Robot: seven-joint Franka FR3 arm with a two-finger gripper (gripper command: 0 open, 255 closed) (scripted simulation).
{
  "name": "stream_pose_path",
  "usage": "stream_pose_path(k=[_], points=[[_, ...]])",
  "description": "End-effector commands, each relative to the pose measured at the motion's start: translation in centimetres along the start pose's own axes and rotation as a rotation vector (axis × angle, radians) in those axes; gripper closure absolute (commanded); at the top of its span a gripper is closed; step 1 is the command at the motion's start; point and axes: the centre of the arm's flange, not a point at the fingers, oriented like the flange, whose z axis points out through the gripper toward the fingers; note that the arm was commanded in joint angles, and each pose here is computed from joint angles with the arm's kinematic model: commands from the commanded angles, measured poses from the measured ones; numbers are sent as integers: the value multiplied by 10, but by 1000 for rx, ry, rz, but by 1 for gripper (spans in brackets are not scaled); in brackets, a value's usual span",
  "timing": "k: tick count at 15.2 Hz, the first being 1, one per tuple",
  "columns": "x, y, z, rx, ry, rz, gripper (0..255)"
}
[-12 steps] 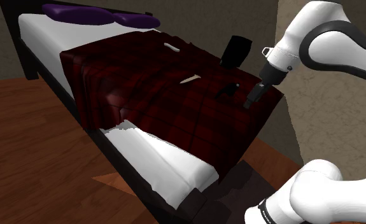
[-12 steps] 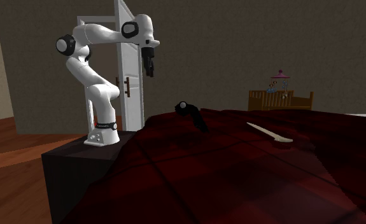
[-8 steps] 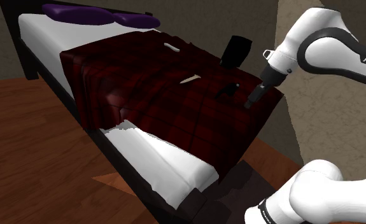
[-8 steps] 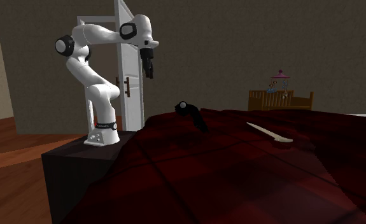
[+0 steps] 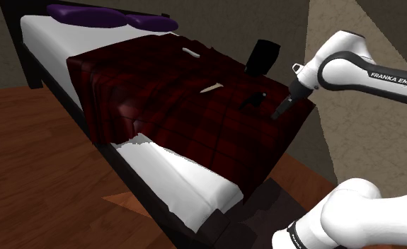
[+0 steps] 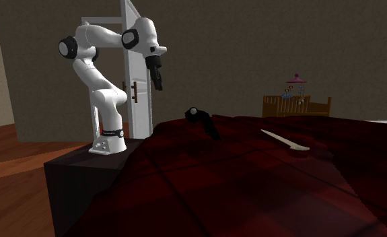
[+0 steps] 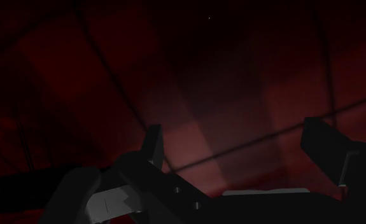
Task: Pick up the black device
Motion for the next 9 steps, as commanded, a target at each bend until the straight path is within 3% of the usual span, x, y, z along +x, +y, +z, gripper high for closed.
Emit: stream_pose_path(k=[1, 9], points=[[0, 23, 12, -4, 24, -14, 0], [5, 115, 58, -15, 114, -62, 0]])
